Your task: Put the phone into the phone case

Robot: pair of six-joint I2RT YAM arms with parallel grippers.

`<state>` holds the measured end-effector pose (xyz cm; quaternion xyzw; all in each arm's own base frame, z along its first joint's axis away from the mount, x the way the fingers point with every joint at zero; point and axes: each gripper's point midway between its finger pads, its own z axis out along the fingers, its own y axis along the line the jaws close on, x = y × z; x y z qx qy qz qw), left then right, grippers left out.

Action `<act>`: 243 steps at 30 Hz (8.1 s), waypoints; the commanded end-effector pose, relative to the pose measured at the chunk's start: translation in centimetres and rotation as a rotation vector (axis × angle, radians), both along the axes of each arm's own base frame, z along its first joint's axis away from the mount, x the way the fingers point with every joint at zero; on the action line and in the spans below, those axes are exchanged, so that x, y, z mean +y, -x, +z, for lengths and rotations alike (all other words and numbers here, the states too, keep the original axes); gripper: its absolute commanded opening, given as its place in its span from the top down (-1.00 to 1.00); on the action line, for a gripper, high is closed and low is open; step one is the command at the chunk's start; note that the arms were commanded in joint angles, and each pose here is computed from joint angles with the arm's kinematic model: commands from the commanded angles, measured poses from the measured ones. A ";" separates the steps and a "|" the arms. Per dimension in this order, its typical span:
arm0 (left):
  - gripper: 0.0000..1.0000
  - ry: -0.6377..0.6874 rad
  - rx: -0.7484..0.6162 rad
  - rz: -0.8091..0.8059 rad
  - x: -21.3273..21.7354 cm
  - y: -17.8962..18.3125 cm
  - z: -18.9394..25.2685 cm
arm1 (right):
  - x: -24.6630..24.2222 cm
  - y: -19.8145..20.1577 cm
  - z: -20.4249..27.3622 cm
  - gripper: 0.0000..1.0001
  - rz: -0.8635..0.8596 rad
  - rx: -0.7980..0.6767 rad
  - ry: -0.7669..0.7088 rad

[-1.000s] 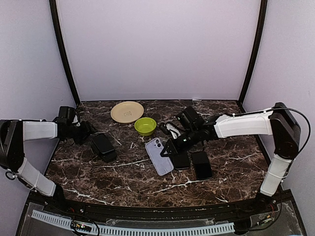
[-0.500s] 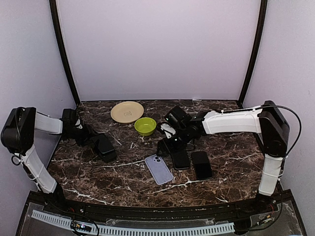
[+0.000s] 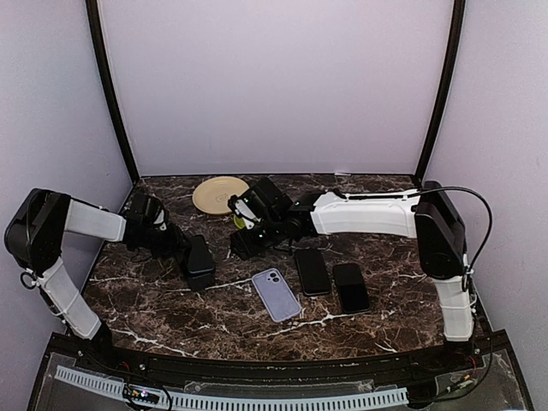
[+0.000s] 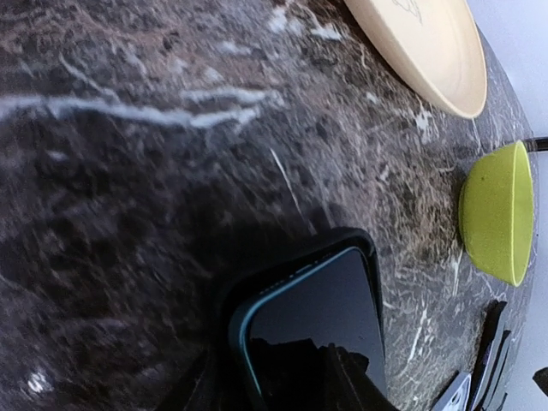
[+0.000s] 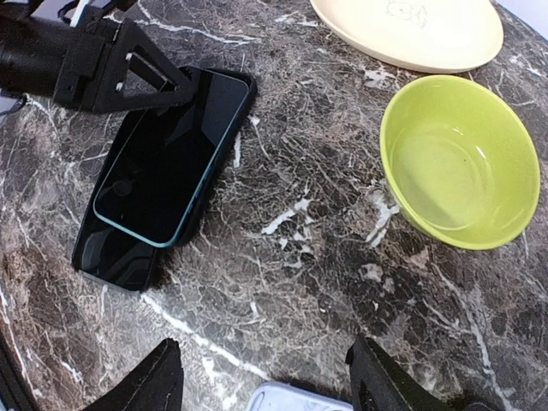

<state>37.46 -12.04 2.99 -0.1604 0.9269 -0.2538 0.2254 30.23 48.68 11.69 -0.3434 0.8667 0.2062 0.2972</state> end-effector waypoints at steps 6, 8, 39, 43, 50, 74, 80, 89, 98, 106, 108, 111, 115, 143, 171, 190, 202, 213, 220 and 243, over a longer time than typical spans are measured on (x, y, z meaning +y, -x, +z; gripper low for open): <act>0.16 0.034 0.066 -0.115 -6.8 8.0 0.3 | 4.0 2.1 -1.4 -0.42 0.079 0.048 -0.040; 0.14 0.055 0.050 -0.124 -7.6 8.4 1.1 | 4.5 2.8 -2.0 -0.51 0.105 0.087 -0.046; -0.31 -0.111 -0.111 -0.110 -5.1 6.8 5.9 | 3.8 4.0 -10.3 -0.40 0.136 0.132 0.245; -0.31 -0.118 -0.134 -0.116 -5.0 6.7 6.4 | 4.9 4.9 -7.7 -0.05 0.209 0.134 0.157; -0.31 -0.104 -0.158 -0.160 -5.6 6.7 7.3 | 4.8 6.2 -3.5 0.12 0.294 0.134 0.020; -0.29 0.338 -0.558 -0.617 -17.4 11.4 24.5 | -5.6 6.7 13.7 0.41 0.117 -0.446 -0.453; -0.25 0.348 -0.587 -0.672 -19.6 11.7 25.5 | -6.1 7.1 15.2 0.42 0.116 -0.505 -0.467; 0.72 0.334 -0.611 -0.732 -21.9 11.7 25.9 | -6.1 7.6 15.3 0.43 0.135 -0.533 -0.459; 1.00 0.319 -0.613 -0.720 -21.9 11.9 26.0 | -6.0 6.6 14.4 -0.32 0.103 -0.531 -0.393; 1.00 0.293 -0.630 -0.732 -22.4 12.2 26.1 | -3.5 4.7 13.6 -0.97 0.090 -0.508 -0.306; 1.00 0.287 -0.628 -0.733 -22.2 12.3 26.0 | -3.4 4.5 13.5 -0.90 0.081 -0.506 -0.300; 1.00 0.286 -0.636 -0.732 -22.1 12.3 26.1 | -3.2 4.3 13.1 -0.70 0.076 -0.496 -0.281; 0.97 0.270 -0.629 -0.724 -22.1 12.0 25.7 | -3.5 4.1 12.6 -0.30 0.058 -0.471 -0.271; 0.24 -0.313 -0.114 -0.938 -20.9 9.3 1.8 | -13.7 5.1 -0.2 0.49 -0.254 -0.012 -0.115; 0.17 -0.176 -0.062 -0.732 -20.0 10.5 5.0 | -6.6 10.1 -1.9 0.43 -0.022 -0.063 -0.130; 0.13 -0.187 -0.097 -0.651 -17.2 9.1 5.8 | -7.8 8.9 -6.3 0.57 -0.136 -0.079 0.005; 0.13 -0.197 -0.100 -0.649 -17.1 9.1 5.8 | -8.8 8.5 -8.6 0.58 -0.202 -0.035 0.062; 0.13 -0.205 -0.107 -0.653 -17.1 8.9 5.8 | -10.0 9.3 -8.8 0.55 -0.150 -0.016 0.071; 0.13 -0.218 -0.104 -0.658 -17.0 8.8 5.9 | -9.6 9.2 -8.6 -0.24 -0.157 -0.002 0.093; 0.43 -0.194 -0.230 -1.132 -21.6 17.2 6.5 | -15.7 10.4 -6.2 0.16 -0.253 0.194 0.118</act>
